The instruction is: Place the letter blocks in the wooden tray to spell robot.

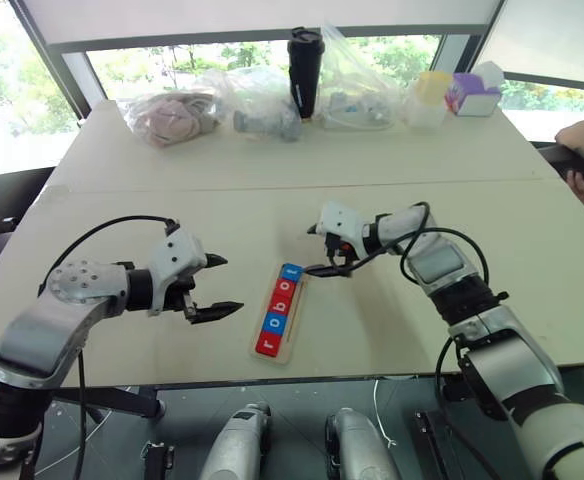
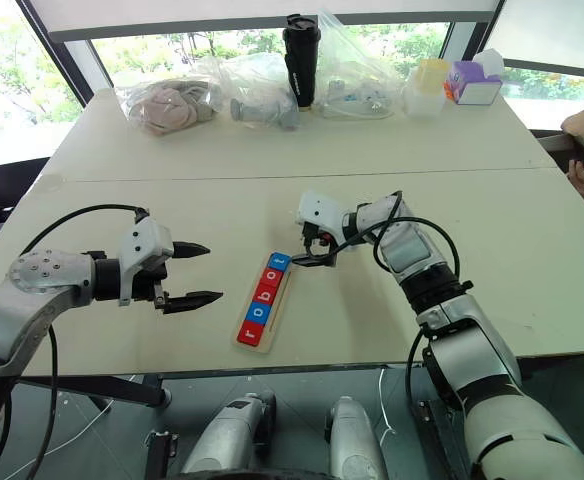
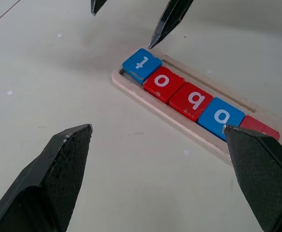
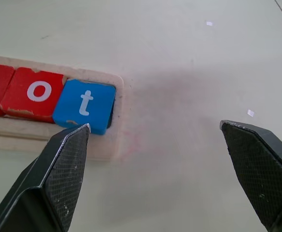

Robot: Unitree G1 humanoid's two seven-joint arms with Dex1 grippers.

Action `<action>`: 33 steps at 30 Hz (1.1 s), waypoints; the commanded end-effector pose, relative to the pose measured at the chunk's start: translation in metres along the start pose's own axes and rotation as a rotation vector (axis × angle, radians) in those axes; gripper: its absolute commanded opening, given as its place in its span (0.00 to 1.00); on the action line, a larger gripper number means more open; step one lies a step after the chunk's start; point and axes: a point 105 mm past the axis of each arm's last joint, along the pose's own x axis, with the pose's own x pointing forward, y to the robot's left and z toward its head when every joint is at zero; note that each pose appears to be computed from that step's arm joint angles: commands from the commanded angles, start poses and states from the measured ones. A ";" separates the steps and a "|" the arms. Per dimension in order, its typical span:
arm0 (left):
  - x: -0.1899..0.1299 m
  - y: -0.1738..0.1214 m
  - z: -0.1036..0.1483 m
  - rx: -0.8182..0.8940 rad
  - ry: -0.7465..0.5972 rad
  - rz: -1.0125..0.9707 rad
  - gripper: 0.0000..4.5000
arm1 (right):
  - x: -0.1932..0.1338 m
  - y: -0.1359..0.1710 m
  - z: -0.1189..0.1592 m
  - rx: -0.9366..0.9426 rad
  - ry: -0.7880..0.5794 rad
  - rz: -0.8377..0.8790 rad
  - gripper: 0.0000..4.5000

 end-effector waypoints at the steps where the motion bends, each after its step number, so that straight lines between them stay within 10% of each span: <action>1: -0.003 -0.001 0.009 0.036 -0.021 0.010 1.00 | 0.002 -0.005 0.013 -0.041 -0.020 -0.011 0.99; 33: -0.003 -0.002 0.009 0.032 -0.025 0.007 1.00 | -0.004 -0.003 0.000 0.015 -0.020 -0.025 0.99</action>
